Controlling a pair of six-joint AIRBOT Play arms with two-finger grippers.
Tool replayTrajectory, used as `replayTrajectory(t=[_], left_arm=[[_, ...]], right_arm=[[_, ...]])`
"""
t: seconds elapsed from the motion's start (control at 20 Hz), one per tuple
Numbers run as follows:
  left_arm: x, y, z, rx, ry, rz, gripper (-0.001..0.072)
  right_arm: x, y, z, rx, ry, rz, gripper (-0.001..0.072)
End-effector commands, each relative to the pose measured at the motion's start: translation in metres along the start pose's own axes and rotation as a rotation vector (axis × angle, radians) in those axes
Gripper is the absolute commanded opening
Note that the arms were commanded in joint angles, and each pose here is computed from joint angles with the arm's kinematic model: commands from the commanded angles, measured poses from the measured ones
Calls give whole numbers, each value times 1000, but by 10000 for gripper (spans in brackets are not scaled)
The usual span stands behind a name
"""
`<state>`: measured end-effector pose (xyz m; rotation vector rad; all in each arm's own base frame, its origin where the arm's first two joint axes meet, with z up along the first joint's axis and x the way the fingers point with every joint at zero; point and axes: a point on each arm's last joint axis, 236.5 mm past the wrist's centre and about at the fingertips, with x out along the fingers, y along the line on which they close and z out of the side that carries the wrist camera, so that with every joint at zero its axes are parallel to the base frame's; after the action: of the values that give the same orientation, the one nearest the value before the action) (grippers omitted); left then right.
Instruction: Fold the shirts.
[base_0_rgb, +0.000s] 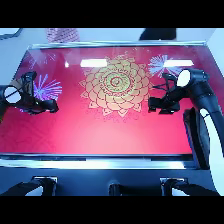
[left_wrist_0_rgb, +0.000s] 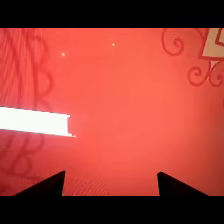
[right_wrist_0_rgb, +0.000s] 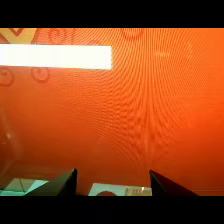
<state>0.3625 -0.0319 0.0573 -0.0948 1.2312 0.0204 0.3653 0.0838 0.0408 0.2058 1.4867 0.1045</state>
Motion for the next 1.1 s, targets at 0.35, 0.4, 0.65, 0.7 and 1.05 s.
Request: replayTrajectory(t=[0.35,0.4,0.65,0.7,1.05], left_arm=[[0,0,0,0,-1,0,715],[0,0,0,0,-1,0,715],[0,0,0,0,-1,0,715],[0,0,0,0,-1,0,715],[-3,-7,39,-9,-164,-30,716]], right_arm=[[0,0,0,0,1,0,561],[0,0,0,0,1,0,561],[0,0,0,0,1,0,561],[0,0,0,0,1,0,561],[-1,5,32,4,-132,23,559]])
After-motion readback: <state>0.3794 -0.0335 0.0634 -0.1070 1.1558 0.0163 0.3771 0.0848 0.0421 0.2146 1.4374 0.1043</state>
